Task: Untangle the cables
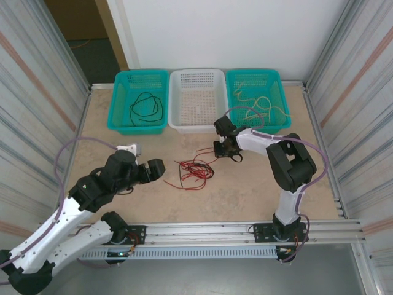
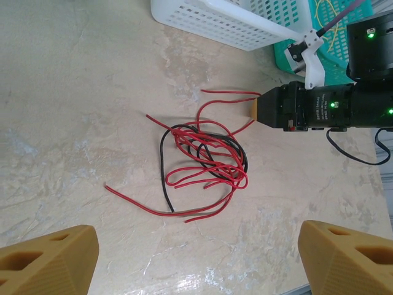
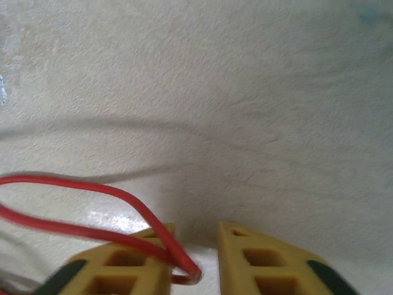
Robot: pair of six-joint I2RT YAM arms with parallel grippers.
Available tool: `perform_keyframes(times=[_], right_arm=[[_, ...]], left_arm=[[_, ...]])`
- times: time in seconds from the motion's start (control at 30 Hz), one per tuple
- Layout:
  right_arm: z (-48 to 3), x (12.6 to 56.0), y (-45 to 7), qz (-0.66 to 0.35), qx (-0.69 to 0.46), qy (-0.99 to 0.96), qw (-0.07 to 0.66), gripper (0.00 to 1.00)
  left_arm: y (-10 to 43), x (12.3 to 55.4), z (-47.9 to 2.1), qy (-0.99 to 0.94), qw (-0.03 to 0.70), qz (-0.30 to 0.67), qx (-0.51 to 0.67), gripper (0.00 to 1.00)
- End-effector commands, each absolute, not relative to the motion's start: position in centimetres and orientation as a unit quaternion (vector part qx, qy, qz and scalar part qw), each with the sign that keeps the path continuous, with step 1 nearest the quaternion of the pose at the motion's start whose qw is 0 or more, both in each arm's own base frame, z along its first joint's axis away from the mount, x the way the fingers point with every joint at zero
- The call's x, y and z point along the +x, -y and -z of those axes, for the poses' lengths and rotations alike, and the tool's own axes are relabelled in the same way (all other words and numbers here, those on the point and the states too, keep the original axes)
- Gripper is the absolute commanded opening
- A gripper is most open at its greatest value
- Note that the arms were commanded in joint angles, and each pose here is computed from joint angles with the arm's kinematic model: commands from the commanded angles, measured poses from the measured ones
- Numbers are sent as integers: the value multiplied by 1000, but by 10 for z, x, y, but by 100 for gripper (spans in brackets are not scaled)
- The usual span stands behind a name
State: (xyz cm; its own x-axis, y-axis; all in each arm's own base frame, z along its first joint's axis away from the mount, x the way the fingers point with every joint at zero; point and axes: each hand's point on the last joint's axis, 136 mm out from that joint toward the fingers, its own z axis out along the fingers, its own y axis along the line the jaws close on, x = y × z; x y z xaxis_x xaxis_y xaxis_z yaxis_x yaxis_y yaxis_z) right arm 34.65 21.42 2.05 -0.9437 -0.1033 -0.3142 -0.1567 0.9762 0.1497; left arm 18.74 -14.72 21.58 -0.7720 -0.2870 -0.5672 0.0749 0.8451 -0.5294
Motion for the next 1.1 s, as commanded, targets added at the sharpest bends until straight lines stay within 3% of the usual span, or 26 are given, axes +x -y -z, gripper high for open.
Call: perform_keyframes(times=[0.0,0.3,0.53,0.73,1.07], right_arm=[[-26,354,-210,-70,-71,-980,173,11],[-128,318,-219,-72,-118,-954,266,0],[-268,300,-241,-152,-142,-907,367,1],[-355,295,-251,-215,-146,-867,425,1],[-427,283,-264,-316,-152,-820,452,3]], left_arm=[[143,188,-233,-894,349,274,-54,85],[154,193,-241,-887,357,289,-36,84],[180,205,-284,-854,402,330,31,84],[214,216,-326,-810,439,375,107,86],[251,224,-366,-759,498,365,208,90]])
